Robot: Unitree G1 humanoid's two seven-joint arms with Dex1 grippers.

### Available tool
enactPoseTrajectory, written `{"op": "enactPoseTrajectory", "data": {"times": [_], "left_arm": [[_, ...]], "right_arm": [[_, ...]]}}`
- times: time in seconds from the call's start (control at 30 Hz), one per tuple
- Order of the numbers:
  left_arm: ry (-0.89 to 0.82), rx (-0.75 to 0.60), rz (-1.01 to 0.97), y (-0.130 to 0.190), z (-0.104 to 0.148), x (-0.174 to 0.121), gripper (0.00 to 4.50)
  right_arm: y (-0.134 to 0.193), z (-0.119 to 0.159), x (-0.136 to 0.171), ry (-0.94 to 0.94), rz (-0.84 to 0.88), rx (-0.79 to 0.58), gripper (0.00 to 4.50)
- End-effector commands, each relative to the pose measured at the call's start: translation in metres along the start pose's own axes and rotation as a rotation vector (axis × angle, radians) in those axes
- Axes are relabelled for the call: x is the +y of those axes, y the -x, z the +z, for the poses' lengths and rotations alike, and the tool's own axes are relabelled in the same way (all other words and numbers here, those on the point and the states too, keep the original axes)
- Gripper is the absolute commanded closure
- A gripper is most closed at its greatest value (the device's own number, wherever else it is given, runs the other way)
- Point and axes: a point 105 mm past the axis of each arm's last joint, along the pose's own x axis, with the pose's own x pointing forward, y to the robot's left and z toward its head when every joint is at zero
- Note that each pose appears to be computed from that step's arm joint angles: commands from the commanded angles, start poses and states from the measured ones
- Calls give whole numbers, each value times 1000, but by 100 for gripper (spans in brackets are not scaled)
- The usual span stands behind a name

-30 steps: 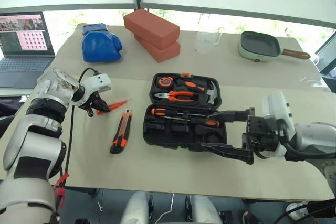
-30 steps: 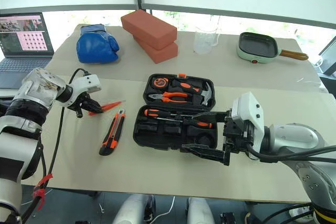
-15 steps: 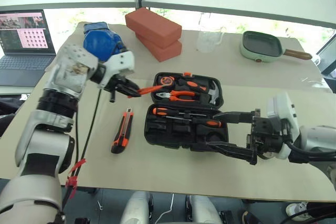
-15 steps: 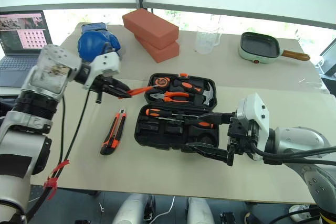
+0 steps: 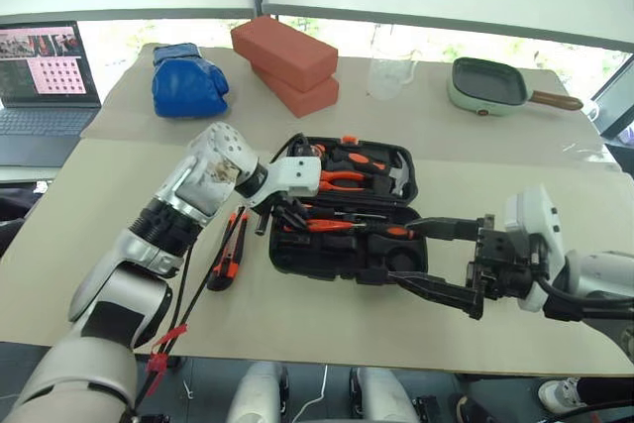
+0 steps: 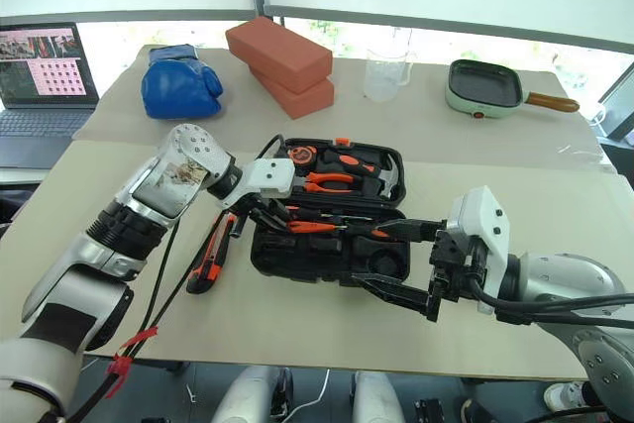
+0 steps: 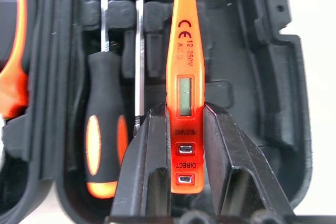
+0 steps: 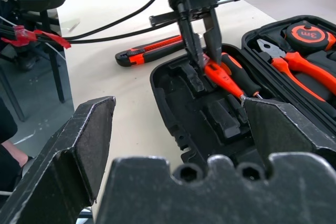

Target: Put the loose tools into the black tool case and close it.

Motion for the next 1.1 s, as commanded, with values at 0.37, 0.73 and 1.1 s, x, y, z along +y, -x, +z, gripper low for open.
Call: {"op": "enactPoseTrajectory", "data": {"times": [0.37, 0.73, 1.1], "left_arm": [[29, 111, -13, -17, -20, 11, 408], [17, 136, -70, -18, -18, 9, 408], [95, -96, -38, 39, 9, 1, 74]], "right_arm": [[-2, 10, 4, 54, -19, -29, 0], [-4, 9, 2, 52, -33, -36, 0], [-2, 5, -1, 37, -37, -32, 0]]}}
